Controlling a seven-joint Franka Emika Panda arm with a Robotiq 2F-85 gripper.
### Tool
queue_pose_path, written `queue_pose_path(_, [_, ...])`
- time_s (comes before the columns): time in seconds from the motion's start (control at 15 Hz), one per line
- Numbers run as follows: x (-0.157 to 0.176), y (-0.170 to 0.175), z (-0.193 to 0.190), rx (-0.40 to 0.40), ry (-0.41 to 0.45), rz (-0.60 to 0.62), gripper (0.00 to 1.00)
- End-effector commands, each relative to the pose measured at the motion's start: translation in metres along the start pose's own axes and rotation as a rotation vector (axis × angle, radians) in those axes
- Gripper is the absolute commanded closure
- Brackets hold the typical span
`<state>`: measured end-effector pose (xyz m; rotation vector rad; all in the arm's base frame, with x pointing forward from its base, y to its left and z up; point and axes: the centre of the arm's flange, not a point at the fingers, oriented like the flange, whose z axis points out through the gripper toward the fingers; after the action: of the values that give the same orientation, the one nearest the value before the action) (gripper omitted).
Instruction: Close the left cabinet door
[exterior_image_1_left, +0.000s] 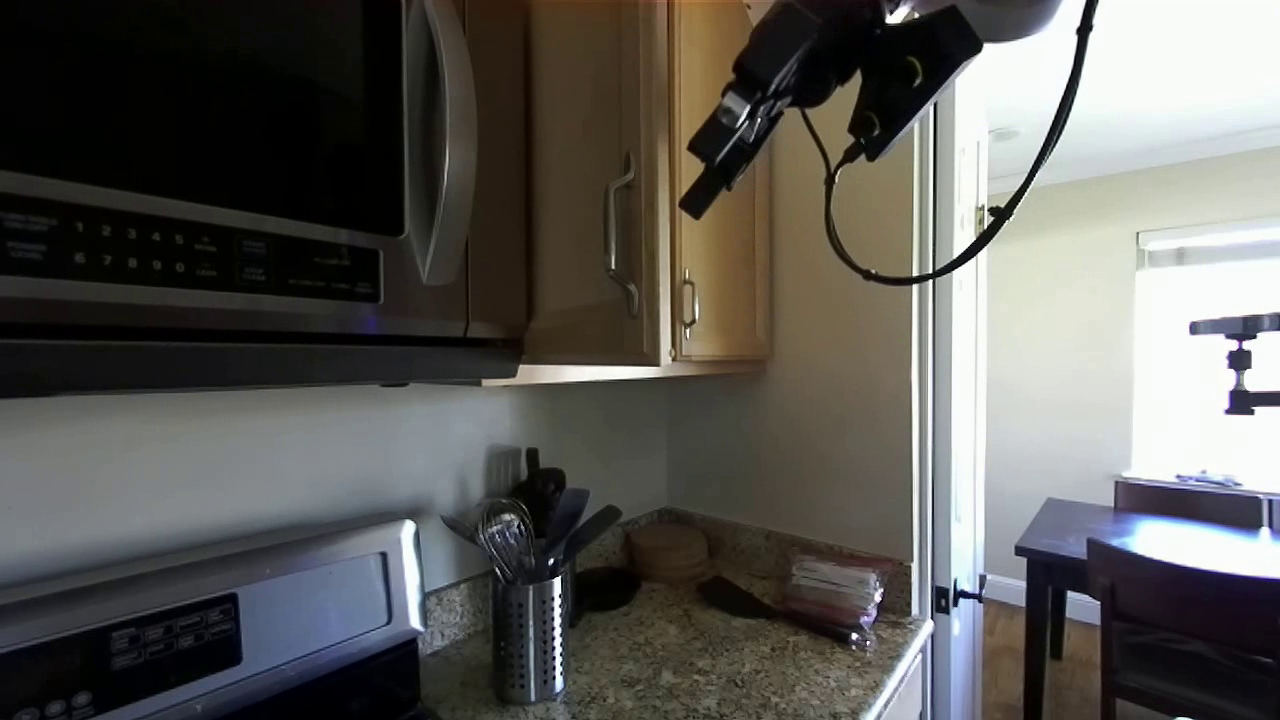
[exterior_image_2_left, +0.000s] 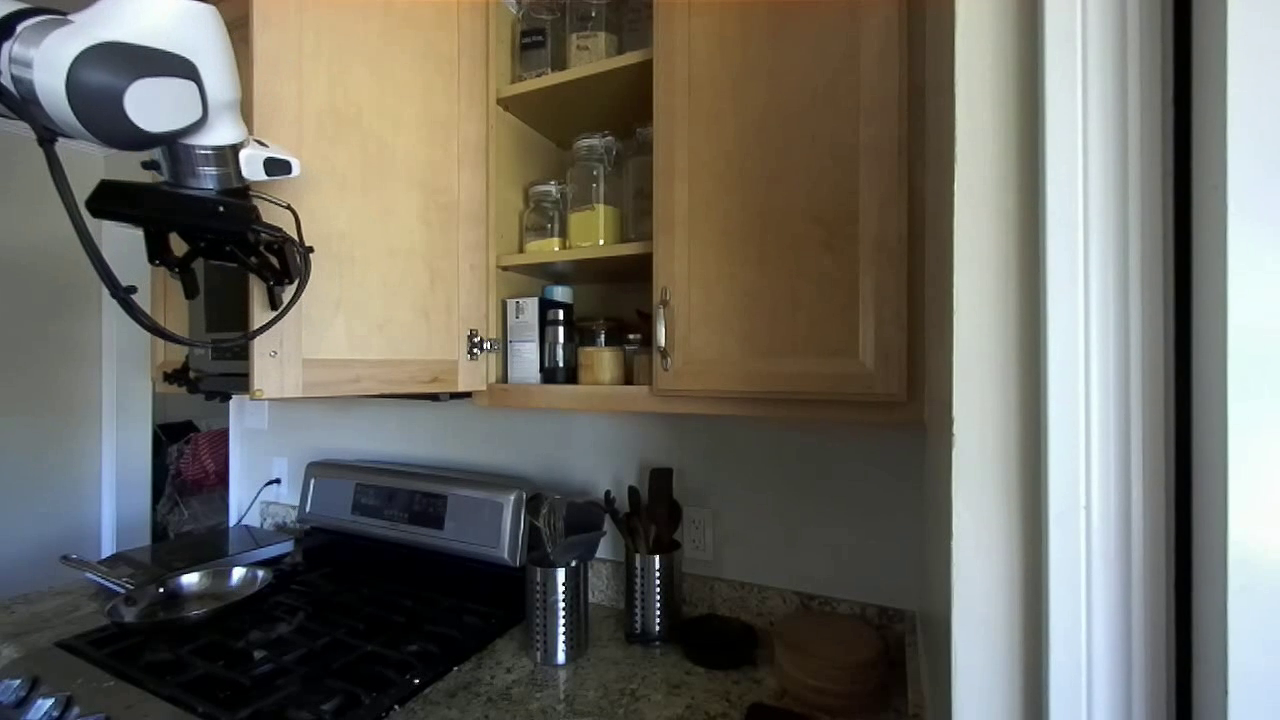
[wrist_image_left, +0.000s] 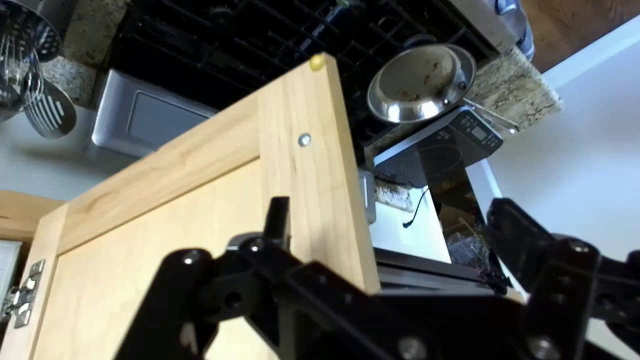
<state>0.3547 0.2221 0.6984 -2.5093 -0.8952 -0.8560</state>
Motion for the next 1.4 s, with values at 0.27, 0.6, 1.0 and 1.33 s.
queue_pose_path(0.27, [0.029,-0.013,0.017,-0.088,0.148,0.097,0.00])
queue_pose_path(0.6, [0.036,0.020,0.010,-0.234,0.231,0.155,0.00])
queue_pose_path(1.0, [0.033,0.036,0.001,-0.348,0.244,0.196,0.00])
queue_pose_path(1.33, [0.021,0.058,-0.005,-0.453,0.227,0.213,0.00])
